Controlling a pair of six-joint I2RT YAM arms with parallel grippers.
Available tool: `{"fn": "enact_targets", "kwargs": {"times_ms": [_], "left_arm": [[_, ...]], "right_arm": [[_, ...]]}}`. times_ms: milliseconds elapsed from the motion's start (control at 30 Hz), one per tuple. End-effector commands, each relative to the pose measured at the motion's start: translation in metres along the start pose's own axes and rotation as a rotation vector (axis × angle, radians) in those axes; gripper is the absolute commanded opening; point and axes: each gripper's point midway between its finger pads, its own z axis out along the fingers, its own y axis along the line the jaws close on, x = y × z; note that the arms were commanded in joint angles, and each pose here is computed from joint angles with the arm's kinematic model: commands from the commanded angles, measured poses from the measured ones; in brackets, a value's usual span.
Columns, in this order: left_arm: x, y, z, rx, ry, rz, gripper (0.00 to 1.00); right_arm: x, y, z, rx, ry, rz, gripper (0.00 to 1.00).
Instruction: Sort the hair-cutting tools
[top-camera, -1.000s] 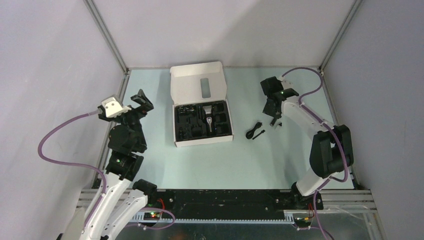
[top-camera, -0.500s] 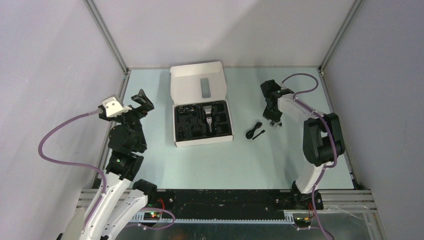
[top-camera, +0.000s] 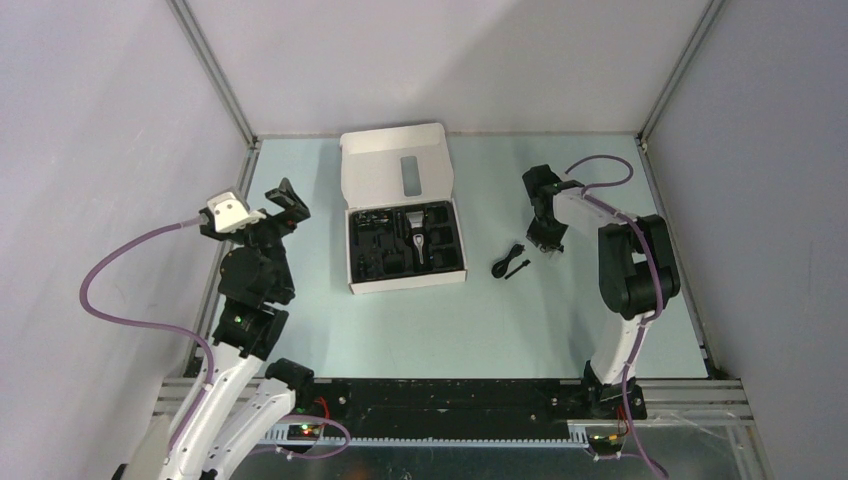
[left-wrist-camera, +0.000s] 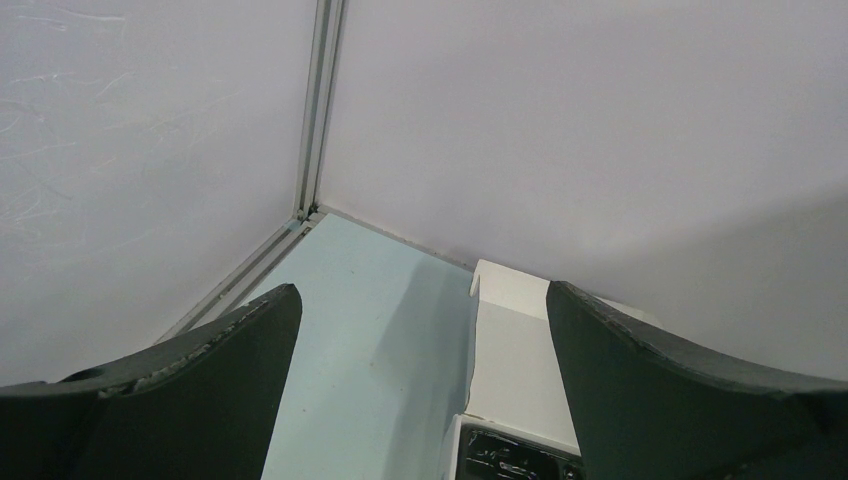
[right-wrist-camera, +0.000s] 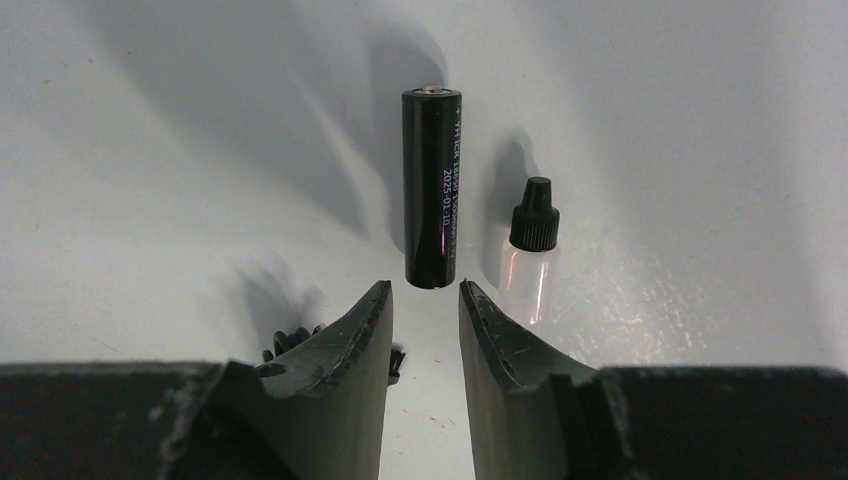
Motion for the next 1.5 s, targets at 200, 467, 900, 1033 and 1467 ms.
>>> {"fn": "enact_targets", "kwargs": {"times_ms": [200, 467, 900, 1033, 1467], "left_arm": [[-0.002, -0.003, 0.0, 0.011, -0.01, 0.0, 1.0], [-0.003, -0.004, 0.0, 0.019, -0.009, -0.007, 1.0], [-0.002, -0.023, -0.005, 0.113, 0.015, -0.104, 1.0], [0.0, -0.034, -0.008, 0.165, 0.029, -0.133, 1.0], [0.008, -0.102, -0.03, 0.484, 0.139, -0.208, 1.0]], "right_arm": [[0.005, 0.0, 0.026, 0.01, 0.028, 0.033, 0.34], [0.0, -0.004, 0.027, 0.019, 0.018, 0.038, 0.22], [-0.017, 0.023, -0.039, -0.097, -0.149, -0.076, 0.0], [-0.014, 0.048, -0.075, -0.2, -0.218, -0.152, 0.0], [0.034, 0.144, -0.222, -0.684, -0.468, -0.422, 0.0]]}}
